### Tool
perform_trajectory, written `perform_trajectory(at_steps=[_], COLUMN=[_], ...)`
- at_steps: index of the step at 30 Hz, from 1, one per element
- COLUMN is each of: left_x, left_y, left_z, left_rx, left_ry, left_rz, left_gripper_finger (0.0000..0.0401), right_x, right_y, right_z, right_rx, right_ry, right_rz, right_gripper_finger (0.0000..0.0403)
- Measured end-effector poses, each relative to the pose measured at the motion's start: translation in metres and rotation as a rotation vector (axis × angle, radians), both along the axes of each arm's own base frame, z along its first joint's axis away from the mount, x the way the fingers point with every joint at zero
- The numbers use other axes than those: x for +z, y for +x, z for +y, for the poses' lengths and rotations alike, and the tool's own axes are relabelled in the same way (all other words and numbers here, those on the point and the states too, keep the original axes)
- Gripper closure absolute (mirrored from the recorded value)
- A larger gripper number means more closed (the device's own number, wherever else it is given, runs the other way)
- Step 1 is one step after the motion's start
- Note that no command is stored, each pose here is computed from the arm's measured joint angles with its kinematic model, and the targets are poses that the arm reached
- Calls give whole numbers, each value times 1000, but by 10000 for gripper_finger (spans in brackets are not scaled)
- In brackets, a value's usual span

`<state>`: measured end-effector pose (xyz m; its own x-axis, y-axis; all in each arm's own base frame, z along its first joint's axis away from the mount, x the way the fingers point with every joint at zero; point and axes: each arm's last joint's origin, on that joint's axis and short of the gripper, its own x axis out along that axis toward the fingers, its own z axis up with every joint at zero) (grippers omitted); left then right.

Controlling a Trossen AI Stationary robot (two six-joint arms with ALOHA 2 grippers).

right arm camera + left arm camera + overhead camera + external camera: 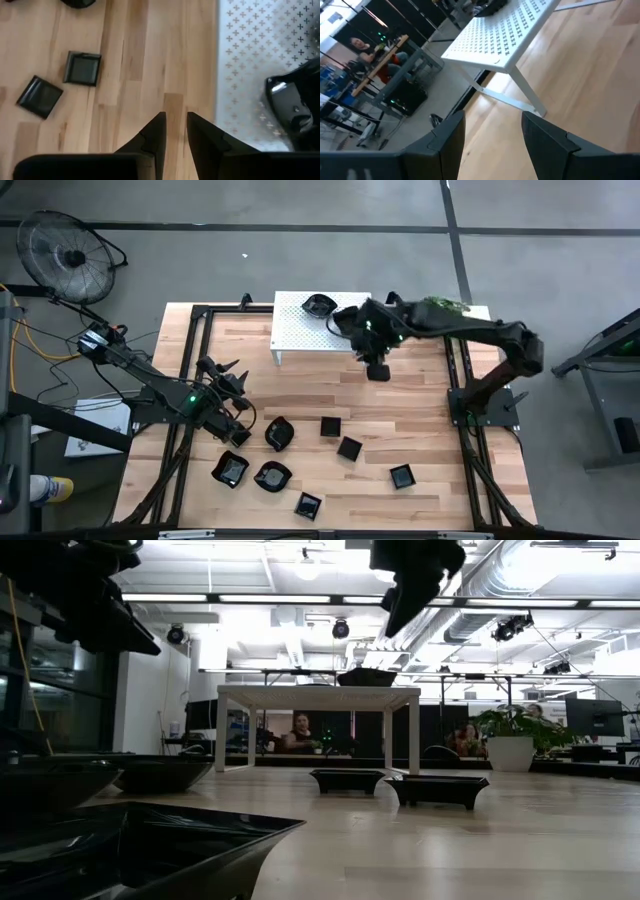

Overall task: Pick & Place Mini shaped plates
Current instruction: Put the black square plate on the shelf

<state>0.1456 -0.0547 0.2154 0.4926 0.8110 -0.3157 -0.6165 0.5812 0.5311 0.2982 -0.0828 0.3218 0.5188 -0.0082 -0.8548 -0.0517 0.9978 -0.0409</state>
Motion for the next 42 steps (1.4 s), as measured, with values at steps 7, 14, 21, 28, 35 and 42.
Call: perform_trajectory(at_steps=[7, 14, 21, 28, 35, 42], left_x=[0, 0, 0, 0, -1, -1], left_y=[1, 2, 4, 8, 9, 9], left_z=[-1, -1, -3, -6, -6, -6], left_rx=[0, 0, -3, -39, -49, -58], left_ry=[-14, -22, -40, -45, -55, -73], left_rz=[-12, -26, -45, -7, 15, 36], left_gripper_finger=[212, 212, 212, 212, 212, 212], right_x=[-44, -79, -97, -110, -113, -116], right_y=[-11, -12, -14, -23, -31, -42], right_z=[37, 68, 97, 122, 144, 162], right_rx=[24, 48, 11, -62, -96, -90], right_ry=[-44, -32, 77, 183, 266, 277], right_rz=[-74, -86, -105, -48, 16, 104], right_gripper_finger=[331, 331, 331, 331, 331, 331])
